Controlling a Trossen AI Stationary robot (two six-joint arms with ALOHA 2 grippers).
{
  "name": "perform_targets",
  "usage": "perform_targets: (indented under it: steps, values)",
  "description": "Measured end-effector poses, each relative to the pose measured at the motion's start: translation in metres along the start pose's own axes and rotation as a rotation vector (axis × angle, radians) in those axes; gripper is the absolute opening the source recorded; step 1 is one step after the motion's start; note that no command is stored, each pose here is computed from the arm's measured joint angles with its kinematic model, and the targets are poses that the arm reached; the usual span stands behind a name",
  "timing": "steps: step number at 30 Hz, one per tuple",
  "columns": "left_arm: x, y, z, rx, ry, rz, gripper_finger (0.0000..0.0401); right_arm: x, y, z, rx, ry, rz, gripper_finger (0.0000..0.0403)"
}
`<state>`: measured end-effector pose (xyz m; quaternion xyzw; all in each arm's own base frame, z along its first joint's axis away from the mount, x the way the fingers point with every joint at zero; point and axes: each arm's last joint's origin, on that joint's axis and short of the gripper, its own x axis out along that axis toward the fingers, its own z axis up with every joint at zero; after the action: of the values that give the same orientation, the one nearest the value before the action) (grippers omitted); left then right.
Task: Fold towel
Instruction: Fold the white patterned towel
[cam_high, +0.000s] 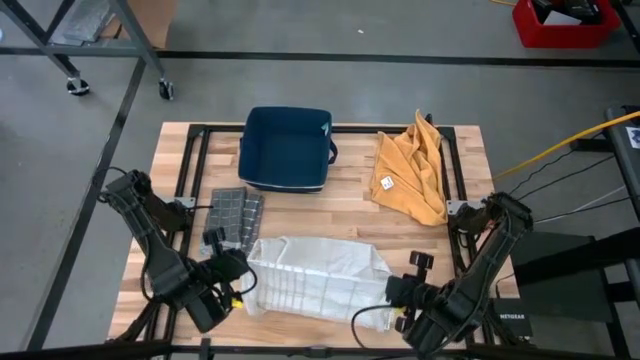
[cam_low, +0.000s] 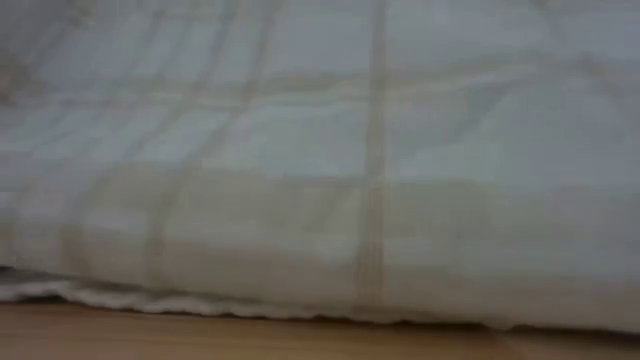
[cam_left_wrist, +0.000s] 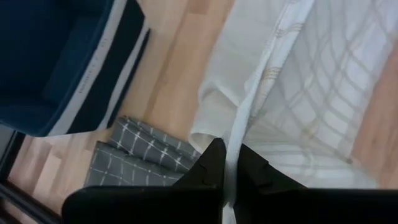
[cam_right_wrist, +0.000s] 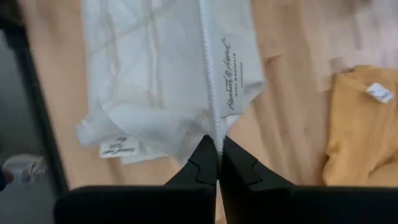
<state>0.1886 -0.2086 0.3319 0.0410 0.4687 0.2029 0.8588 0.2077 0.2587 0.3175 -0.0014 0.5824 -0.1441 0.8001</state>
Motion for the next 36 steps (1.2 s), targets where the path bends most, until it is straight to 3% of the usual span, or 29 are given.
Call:
perform_targets:
  steps: [4, 11, 18, 30, 36]
  values:
    - [0.007, 0.003, -0.002, 0.010, 0.004, 0.009, 0.0000, -0.001, -0.015, -0.005, 0.043, -0.044, 0.000, 0.0005]
    - [0.011, 0.003, -0.003, 0.046, 0.005, 0.011, 0.0000, 0.001, -0.036, -0.015, 0.106, -0.146, 0.128, 0.0005]
    - [0.015, 0.006, -0.001, 0.050, 0.016, 0.030, 0.0000, 0.036, -0.039, -0.032, 0.138, -0.179, 0.207, 0.0005]
    - [0.039, 0.022, 0.023, 0.029, 0.057, 0.090, 0.0000, 0.069, -0.044, -0.049, 0.115, -0.117, 0.140, 0.0005]
    - [0.068, 0.012, 0.010, 0.070, 0.135, 0.040, 0.0000, 0.079, -0.046, -0.055, 0.122, -0.092, 0.120, 0.0005]
